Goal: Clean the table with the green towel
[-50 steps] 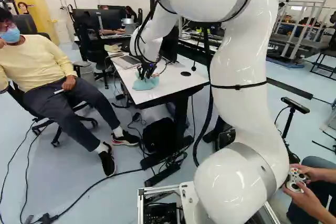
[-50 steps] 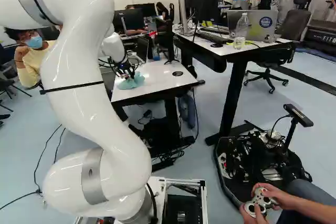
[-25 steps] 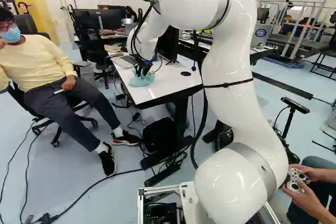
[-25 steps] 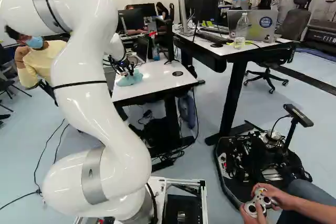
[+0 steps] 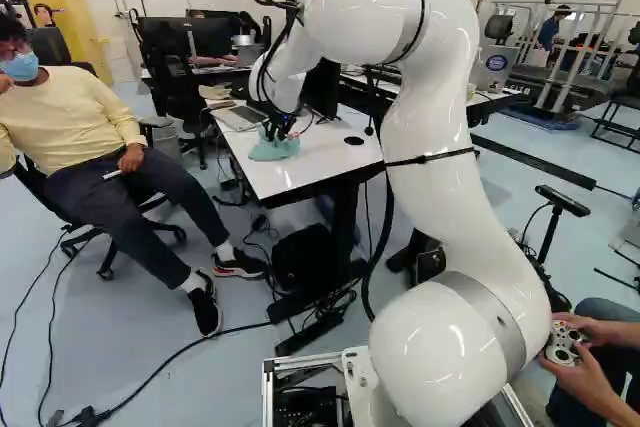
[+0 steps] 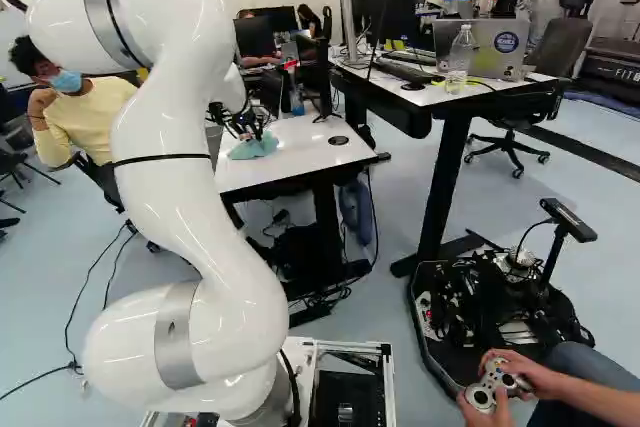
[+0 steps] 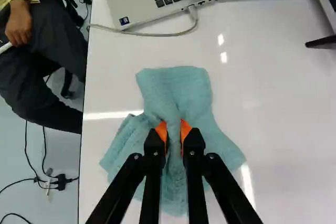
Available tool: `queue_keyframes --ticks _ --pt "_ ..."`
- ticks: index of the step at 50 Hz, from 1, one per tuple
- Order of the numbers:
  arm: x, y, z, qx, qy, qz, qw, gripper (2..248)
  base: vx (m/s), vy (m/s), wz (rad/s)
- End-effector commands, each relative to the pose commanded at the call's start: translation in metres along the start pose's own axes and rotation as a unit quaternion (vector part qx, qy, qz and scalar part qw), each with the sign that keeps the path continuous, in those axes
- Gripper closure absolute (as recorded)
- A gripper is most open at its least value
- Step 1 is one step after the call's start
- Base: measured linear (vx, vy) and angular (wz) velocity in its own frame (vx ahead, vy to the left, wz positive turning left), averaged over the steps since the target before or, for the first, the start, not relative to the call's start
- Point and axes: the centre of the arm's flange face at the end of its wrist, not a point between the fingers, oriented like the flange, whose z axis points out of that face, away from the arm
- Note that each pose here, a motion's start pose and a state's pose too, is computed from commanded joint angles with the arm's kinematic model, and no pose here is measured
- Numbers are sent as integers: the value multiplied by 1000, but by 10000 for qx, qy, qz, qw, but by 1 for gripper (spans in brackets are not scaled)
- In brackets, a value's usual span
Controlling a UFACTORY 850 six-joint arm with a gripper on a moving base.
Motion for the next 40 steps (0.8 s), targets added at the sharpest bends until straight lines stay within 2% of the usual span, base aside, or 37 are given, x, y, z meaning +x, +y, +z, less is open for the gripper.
queue_keyframes --ticks 25,33,40 --pt "-28 33 -23 -142 -147 212 9996 200 0 0 0" --pt "-39 35 -32 -154 -203 231 9994 200 0 0 0" --pt "-49 30 -39 -133 -247 198 9994 200 0 0 0"
